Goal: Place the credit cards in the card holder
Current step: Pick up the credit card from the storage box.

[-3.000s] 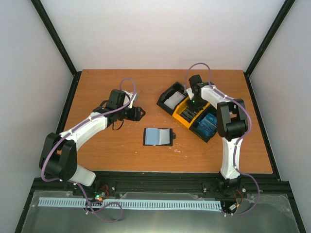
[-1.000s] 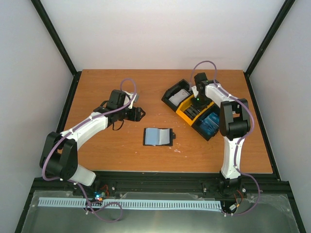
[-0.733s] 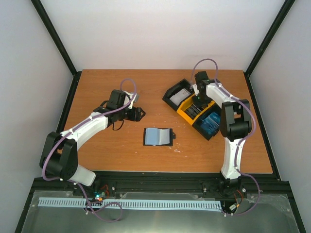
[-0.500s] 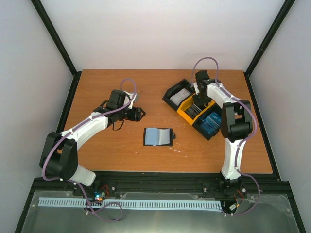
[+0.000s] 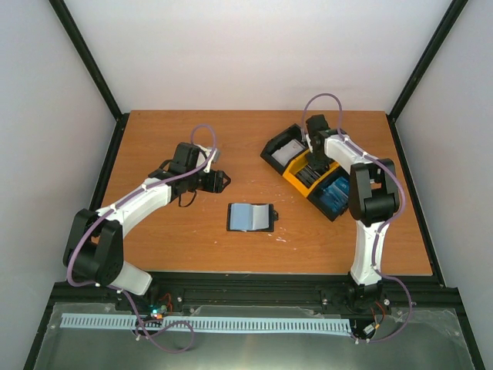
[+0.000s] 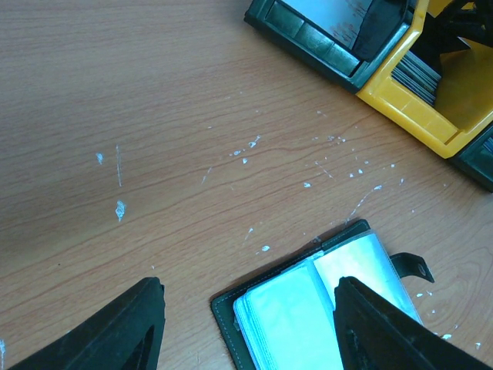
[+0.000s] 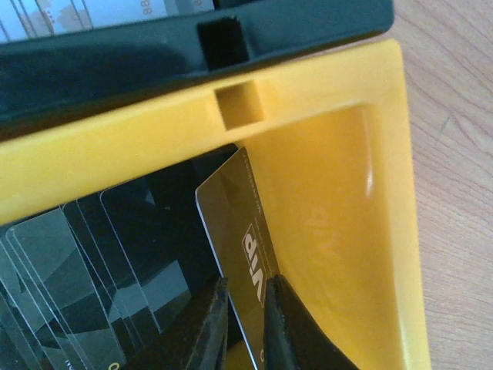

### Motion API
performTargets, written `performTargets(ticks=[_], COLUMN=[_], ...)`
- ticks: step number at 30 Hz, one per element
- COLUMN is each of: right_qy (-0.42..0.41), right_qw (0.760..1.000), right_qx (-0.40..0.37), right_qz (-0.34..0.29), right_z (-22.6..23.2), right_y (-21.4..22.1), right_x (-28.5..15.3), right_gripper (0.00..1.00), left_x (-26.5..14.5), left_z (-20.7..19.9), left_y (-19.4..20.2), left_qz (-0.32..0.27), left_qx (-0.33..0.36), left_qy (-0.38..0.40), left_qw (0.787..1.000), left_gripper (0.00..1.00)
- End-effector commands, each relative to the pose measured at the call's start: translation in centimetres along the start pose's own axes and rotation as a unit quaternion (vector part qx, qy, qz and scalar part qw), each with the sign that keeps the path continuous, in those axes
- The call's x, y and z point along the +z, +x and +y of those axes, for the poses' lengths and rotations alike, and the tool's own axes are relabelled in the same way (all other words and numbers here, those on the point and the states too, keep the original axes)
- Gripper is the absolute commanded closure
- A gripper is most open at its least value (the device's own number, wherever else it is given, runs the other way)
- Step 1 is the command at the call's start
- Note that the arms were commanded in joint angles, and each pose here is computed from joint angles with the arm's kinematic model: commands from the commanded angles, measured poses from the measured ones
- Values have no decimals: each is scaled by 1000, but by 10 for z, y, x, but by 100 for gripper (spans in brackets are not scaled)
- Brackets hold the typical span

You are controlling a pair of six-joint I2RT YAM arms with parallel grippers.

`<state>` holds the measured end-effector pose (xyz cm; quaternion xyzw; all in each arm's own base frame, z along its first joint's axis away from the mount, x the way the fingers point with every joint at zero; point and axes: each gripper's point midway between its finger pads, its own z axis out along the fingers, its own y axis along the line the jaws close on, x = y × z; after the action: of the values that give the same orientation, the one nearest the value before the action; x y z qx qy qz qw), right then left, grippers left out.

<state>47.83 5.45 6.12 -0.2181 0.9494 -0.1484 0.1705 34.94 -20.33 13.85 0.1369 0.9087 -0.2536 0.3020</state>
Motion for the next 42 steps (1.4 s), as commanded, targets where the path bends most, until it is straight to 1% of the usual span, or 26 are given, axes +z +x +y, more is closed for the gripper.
performTargets(ticks=[1,7,13,20,25,28,30,33,34,36,38,40,42], right_qy=[27,47,66,80,88,87,82,68,64,56,44,30,17], right_qw=[1000,999,998,996,994,994,995,996,997,998,999,998,997], right_qx=[-12,-15,-17,-43,-58,-58,-56,-53,-51,-42,-23,-1,18], right_qz=[12,17,8,20,27,26,24,18,14,1,-18,-53,-77], right_z=[-8,-13,-19,-18,-18,-17,-16,-12,-11,-11,-11,-12,-12], right_y=[8,8,2,10,17,17,16,13,10,4,-3,-9,-7], right_x=[6,10,7,15,20,20,20,18,16,5,-12,-40,-61], right_gripper=[84,81,87,89,88,84,84,94,97,97,97,97,97], left_x=[2,2,2,2,3,2,2,2,1,0,-1,-1,-2], left_z=[0,1,1,2,2,2,2,1,1,1,0,0,0], left_y=[-6,-6,-6,-6,-5,-6,-5,-6,-6,-7,-7,-8,-9], left_qz=[-7,-8,-8,-7,-7,-7,-7,-8,-9,-10,-12,-13,-14], left_qx=[10,10,10,9,10,9,9,10,10,11,12,13,13], left_qy=[4,1,1,1,0,0,0,1,1,1,1,2,2], left_qw=[1000,1000,1000,1000,1000,1000,1000,1000,1000,1000,1000,1000,1000], left_gripper=[39,39,39,39,39,39,39,39,39,39,39,38,38])
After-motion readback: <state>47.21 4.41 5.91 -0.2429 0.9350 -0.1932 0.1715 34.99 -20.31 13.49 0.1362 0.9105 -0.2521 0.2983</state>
